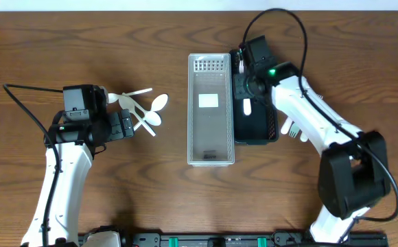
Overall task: Pack container
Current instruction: 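Carry the fork with the right gripper into the black basket and release, then grasp the next white fork with the right gripper, then place the fork into the black basket with the right gripper, then grasp the pale-green spoon with the right gripper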
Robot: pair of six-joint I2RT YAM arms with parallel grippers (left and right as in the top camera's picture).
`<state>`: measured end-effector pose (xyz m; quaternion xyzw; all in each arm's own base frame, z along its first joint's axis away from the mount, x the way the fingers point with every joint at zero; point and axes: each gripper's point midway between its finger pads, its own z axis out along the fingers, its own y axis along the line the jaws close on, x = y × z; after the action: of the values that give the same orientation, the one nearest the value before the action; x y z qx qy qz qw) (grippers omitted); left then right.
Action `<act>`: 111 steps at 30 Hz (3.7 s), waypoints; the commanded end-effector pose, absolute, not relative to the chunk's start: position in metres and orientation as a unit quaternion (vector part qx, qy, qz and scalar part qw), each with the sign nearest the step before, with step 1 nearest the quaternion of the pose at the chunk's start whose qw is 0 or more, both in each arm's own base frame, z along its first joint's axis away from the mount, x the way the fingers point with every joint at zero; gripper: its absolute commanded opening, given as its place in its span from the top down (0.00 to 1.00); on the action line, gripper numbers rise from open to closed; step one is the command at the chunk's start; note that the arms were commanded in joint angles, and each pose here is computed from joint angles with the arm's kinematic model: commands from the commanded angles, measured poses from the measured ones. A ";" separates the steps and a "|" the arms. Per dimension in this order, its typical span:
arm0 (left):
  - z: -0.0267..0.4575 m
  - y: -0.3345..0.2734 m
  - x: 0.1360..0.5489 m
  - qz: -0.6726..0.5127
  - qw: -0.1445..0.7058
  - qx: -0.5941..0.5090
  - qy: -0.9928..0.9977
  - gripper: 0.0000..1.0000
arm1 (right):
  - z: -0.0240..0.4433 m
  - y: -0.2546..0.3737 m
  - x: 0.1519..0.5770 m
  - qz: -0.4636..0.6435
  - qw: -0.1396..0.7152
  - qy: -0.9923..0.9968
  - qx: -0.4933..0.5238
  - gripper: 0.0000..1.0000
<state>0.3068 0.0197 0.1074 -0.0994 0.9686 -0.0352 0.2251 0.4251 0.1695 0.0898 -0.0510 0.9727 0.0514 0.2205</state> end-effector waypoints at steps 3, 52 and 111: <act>0.112 0.023 0.311 -0.028 0.231 -0.098 0.968 0.02 | 0.155 0.148 0.434 0.062 0.284 0.957 -0.016 0.31; 0.112 0.023 0.311 -0.028 0.231 -0.097 0.968 0.02 | 0.000 -0.058 0.363 -0.048 0.041 0.974 0.217 0.98; 0.112 0.023 0.311 -0.028 0.231 -0.098 0.968 0.02 | 0.015 -0.029 0.383 -0.044 0.079 0.963 0.253 0.37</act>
<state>0.3071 0.0197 0.1076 -0.0995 0.9684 -0.0353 0.2258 0.3859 -0.0273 0.0266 0.2404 0.9653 -0.0420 0.0928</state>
